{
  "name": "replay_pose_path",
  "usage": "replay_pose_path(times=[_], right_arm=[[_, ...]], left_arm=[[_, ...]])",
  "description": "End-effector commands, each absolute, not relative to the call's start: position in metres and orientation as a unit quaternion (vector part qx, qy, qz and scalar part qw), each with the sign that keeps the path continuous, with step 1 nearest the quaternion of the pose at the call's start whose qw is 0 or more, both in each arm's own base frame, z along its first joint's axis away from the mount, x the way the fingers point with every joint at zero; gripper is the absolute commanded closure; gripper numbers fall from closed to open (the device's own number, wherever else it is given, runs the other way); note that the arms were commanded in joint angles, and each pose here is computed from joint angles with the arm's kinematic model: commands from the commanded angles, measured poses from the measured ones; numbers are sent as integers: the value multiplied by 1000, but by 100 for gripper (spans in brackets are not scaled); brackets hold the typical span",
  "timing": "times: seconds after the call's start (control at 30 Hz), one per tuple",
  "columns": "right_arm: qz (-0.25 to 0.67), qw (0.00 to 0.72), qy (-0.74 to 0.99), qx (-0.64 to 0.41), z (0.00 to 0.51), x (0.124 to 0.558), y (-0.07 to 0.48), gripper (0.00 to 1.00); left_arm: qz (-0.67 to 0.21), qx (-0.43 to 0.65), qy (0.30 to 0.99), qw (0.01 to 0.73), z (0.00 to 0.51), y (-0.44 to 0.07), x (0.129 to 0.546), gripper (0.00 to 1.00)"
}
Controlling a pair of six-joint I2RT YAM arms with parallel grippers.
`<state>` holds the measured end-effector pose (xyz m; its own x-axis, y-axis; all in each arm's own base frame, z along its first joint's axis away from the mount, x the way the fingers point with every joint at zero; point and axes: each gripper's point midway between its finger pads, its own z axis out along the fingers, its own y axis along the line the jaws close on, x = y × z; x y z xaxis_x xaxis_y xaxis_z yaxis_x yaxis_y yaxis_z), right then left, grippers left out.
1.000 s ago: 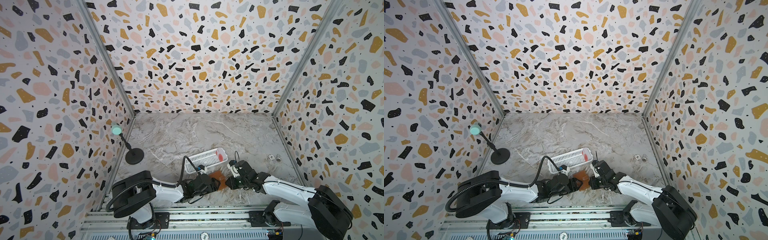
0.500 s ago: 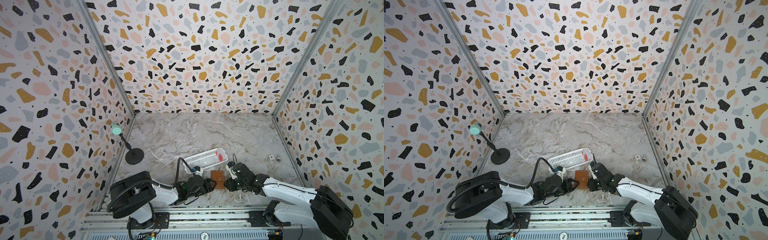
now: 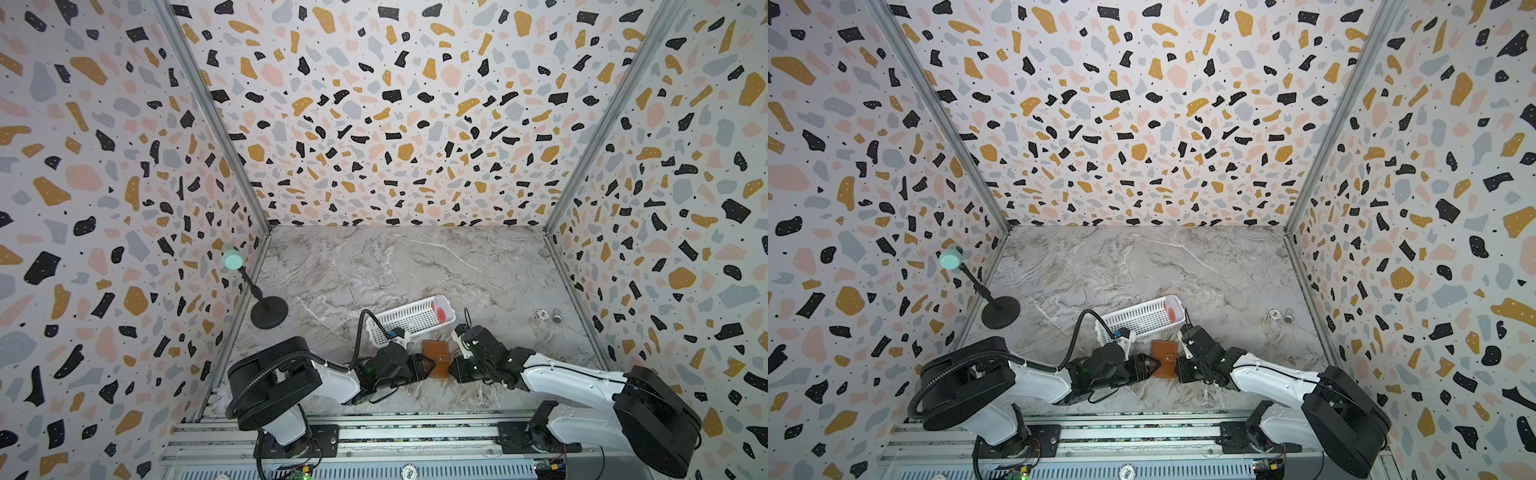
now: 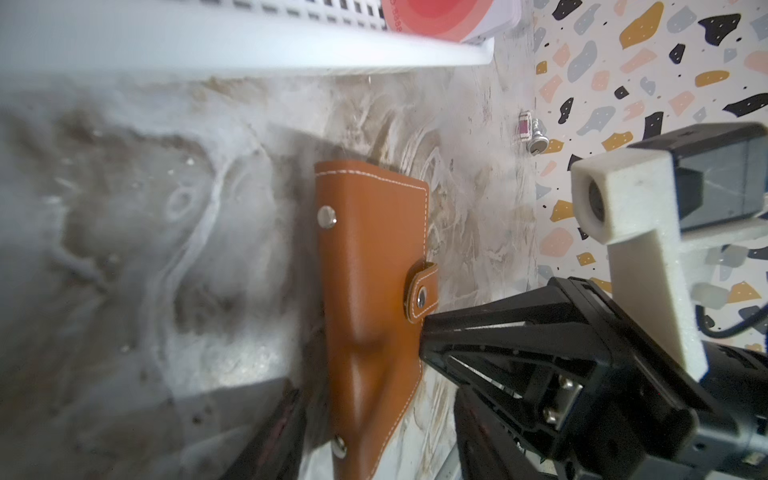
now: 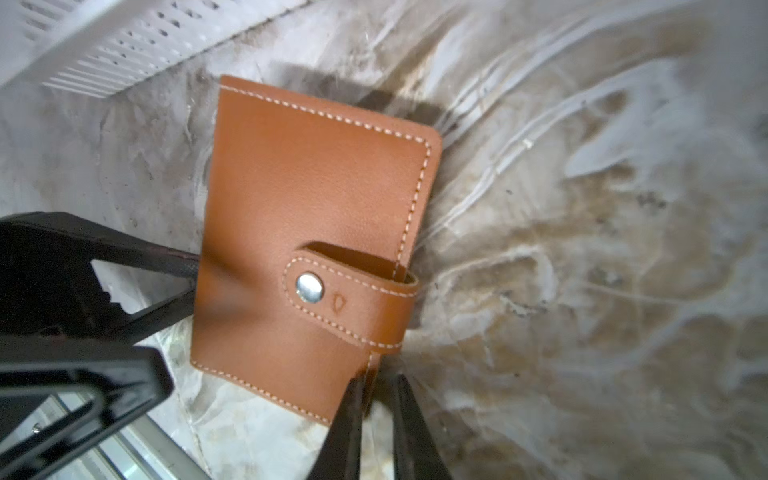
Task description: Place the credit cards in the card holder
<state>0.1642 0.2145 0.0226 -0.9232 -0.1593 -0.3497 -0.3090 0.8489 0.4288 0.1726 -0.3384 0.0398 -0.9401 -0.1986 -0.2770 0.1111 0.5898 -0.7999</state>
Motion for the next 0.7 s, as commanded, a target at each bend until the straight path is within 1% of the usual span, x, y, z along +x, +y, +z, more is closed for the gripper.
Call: replay_pose_path(times=[0.0, 0.07, 0.23, 0.4, 0.53, 0.67], right_arm=[[233, 150, 954, -117, 19, 165, 211, 84], [233, 149, 954, -116, 18, 164, 211, 85], [232, 149, 955, -114, 18, 163, 210, 85], [229, 152, 955, -110, 19, 164, 208, 85], [232, 156, 954, -106, 22, 165, 209, 85], [232, 157, 954, -107, 23, 166, 210, 85]], left_arm=[[-463, -2, 871, 167, 42, -346, 172, 43], [-472, 0, 866, 165, 44, -349, 172, 46], [-485, 0, 859, 162, 47, -354, 171, 60], [-489, 8, 856, 169, 53, -354, 172, 68], [-498, 15, 850, 173, 59, -357, 171, 71], [-506, 21, 845, 172, 64, -361, 169, 72]])
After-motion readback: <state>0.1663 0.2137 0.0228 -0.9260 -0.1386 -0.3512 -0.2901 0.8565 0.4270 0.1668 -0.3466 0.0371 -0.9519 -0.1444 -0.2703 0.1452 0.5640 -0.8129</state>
